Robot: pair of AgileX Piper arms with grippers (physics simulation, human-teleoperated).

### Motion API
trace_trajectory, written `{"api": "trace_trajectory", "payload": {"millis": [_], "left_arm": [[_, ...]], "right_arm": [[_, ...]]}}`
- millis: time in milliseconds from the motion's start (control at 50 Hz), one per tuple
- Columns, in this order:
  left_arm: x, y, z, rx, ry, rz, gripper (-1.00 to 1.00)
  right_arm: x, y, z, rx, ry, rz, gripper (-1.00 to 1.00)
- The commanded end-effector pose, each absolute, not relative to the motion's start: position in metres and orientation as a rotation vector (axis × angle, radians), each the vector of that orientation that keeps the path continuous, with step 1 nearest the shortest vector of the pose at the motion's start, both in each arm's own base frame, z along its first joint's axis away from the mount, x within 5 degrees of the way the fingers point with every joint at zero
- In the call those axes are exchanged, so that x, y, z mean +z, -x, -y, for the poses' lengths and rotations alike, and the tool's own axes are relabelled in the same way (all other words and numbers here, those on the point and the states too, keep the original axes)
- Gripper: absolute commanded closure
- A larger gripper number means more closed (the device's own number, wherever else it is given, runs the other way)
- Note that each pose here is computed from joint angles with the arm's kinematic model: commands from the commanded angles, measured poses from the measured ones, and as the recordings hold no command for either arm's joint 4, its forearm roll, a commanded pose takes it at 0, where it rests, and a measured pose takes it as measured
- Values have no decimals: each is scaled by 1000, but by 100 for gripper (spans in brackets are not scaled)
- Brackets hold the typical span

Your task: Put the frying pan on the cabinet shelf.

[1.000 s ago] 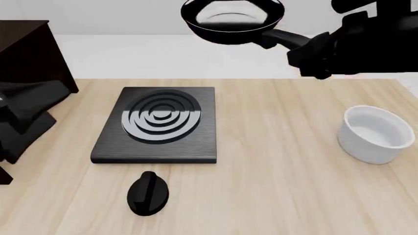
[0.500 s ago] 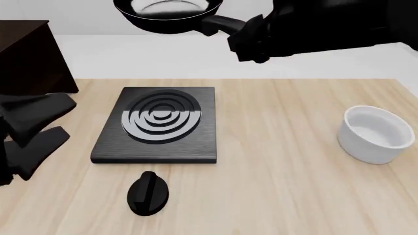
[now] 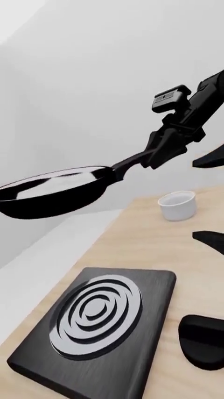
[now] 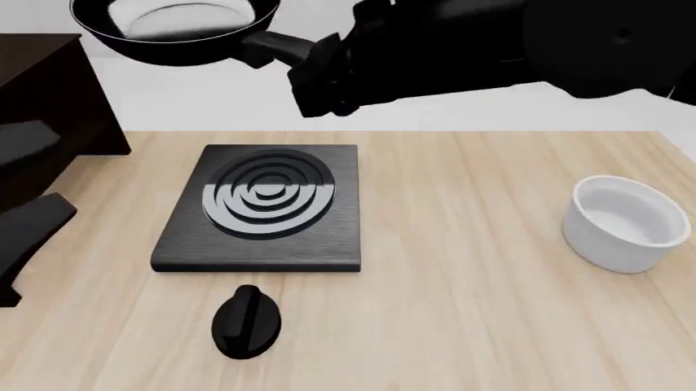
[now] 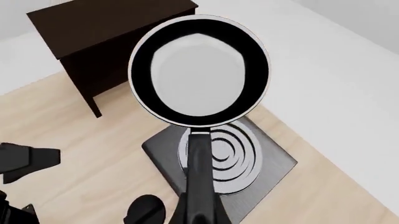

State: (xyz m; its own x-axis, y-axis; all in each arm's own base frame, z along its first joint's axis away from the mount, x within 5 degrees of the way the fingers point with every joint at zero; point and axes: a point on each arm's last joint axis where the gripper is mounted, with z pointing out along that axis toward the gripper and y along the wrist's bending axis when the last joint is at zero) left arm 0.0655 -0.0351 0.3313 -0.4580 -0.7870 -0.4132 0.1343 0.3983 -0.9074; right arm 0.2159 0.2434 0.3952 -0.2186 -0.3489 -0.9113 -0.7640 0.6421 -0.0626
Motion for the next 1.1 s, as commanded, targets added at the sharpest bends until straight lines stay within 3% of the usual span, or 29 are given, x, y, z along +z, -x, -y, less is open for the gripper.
{"api": "trace_trajectory", "payload": {"millis": [20, 440, 1100], "left_arm": [[340, -60, 32, -1241, 581, -1675, -100], [348, -54, 29, -1257, 578, -1644, -100], [360, -63, 34, -1283, 571, -1622, -100]], "right_arm": [[411, -206, -270, 579, 916, -1747, 100], [400, -199, -313, 637, 989, -1713, 100], [396, -166, -336, 716, 1074, -1638, 100]]}}
